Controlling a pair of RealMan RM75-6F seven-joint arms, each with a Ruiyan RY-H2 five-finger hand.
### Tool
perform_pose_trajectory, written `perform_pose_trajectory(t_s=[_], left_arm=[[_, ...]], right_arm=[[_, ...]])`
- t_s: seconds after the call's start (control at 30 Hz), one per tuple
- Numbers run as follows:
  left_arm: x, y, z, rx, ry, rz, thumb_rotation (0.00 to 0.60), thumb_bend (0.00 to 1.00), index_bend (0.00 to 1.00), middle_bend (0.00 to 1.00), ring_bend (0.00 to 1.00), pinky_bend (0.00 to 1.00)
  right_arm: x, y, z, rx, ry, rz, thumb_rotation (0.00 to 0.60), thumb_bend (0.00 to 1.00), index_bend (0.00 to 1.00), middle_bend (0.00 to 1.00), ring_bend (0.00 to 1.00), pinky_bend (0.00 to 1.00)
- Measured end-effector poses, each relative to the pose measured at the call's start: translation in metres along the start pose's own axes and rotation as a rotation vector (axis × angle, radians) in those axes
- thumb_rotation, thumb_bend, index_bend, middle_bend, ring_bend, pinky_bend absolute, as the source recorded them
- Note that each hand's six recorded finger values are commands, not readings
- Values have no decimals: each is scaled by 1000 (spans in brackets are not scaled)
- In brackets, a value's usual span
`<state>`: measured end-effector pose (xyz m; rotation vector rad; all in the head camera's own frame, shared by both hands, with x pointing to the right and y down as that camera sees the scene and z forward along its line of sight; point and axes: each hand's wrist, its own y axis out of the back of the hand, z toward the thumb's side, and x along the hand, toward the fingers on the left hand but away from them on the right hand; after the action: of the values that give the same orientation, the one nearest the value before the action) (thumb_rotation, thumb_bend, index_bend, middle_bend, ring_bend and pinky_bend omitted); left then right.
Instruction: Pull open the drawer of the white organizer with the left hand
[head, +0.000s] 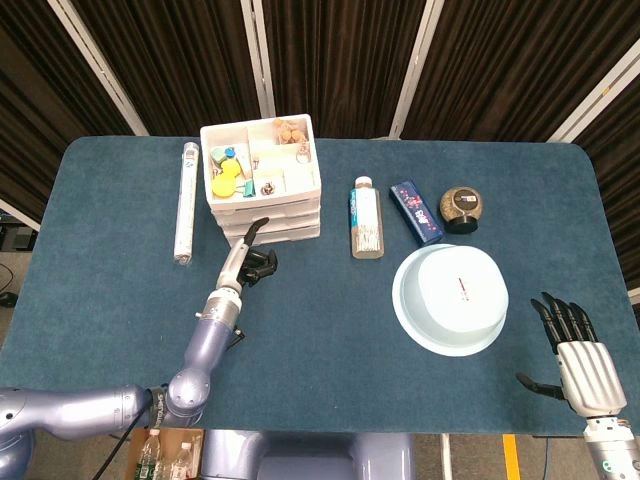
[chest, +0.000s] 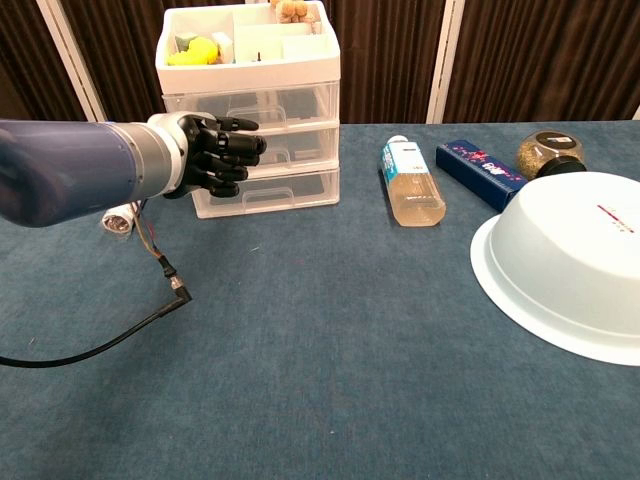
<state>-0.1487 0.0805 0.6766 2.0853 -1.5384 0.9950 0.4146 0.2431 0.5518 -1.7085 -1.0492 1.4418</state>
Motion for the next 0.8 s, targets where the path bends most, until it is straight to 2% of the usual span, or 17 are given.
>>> perform_pose_trajectory(t_s=[0.4, 0.8], left_arm=[[12, -6, 3, -3, 8, 4, 600, 663, 81, 987, 926, 926], [22, -16, 10, -54, 8, 3, 600, 664, 121, 988, 926, 926]], right_arm=[[0, 0, 1, 0, 5, 1, 600, 112, 0, 0, 0, 0], [0, 0, 1, 4, 8, -1, 600, 111, 0, 0, 0, 0]])
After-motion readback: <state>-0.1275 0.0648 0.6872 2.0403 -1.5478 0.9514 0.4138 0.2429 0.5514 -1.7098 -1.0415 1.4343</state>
